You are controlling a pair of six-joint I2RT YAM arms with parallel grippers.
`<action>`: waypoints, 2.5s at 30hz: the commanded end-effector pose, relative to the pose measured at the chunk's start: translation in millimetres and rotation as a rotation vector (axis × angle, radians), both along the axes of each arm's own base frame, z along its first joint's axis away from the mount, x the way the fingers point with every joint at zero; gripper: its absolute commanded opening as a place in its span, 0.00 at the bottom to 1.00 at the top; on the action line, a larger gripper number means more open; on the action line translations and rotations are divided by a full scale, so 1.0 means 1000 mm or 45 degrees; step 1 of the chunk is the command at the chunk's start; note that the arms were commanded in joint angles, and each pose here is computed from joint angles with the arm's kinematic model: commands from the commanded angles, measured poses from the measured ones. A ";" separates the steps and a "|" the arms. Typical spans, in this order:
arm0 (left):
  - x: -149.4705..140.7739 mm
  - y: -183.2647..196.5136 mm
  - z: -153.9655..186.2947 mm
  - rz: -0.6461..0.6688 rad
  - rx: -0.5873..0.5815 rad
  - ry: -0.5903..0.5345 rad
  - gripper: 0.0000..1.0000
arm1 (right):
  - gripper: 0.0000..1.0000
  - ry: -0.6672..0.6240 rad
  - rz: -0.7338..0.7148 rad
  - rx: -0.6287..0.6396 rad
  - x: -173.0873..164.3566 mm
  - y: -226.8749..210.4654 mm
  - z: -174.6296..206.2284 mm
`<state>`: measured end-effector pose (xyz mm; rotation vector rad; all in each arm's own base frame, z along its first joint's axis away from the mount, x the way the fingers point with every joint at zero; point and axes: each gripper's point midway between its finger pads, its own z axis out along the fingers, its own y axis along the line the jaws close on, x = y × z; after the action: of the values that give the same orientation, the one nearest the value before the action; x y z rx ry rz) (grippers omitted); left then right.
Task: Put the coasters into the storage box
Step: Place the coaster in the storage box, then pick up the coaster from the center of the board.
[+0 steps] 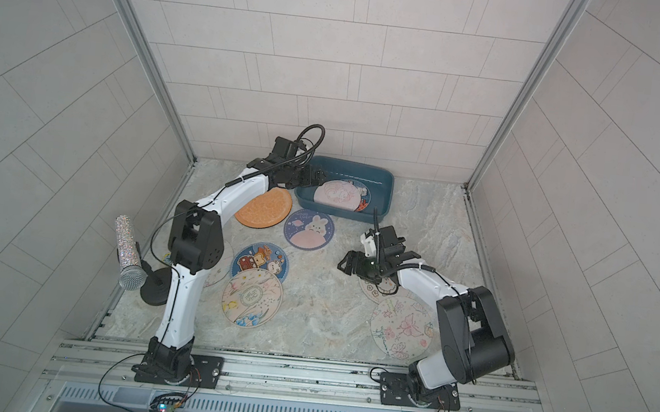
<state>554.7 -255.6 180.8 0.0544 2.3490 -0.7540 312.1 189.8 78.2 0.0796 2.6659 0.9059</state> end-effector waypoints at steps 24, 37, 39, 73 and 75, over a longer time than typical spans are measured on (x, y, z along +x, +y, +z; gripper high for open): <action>-0.072 0.111 -0.110 0.125 0.109 0.257 0.64 | 0.75 -0.150 0.058 -0.108 0.095 0.052 -0.004; -0.080 0.098 -0.148 0.090 0.191 0.389 0.58 | 0.73 -0.122 0.047 -0.189 0.108 0.059 -0.027; -0.082 0.096 -0.153 0.081 0.205 0.410 0.58 | 0.72 -0.117 0.047 -0.204 0.108 0.060 -0.030; -0.104 0.069 -0.198 -0.036 0.308 0.590 0.54 | 0.67 -0.035 0.045 -0.305 0.108 0.067 -0.062; -0.104 0.068 -0.198 -0.041 0.299 0.595 0.53 | 0.66 -0.031 0.046 -0.301 0.109 0.068 -0.063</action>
<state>481.0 -192.5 28.3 0.0268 2.7149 -0.5719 434.0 260.2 40.4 -0.0443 2.6551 0.6269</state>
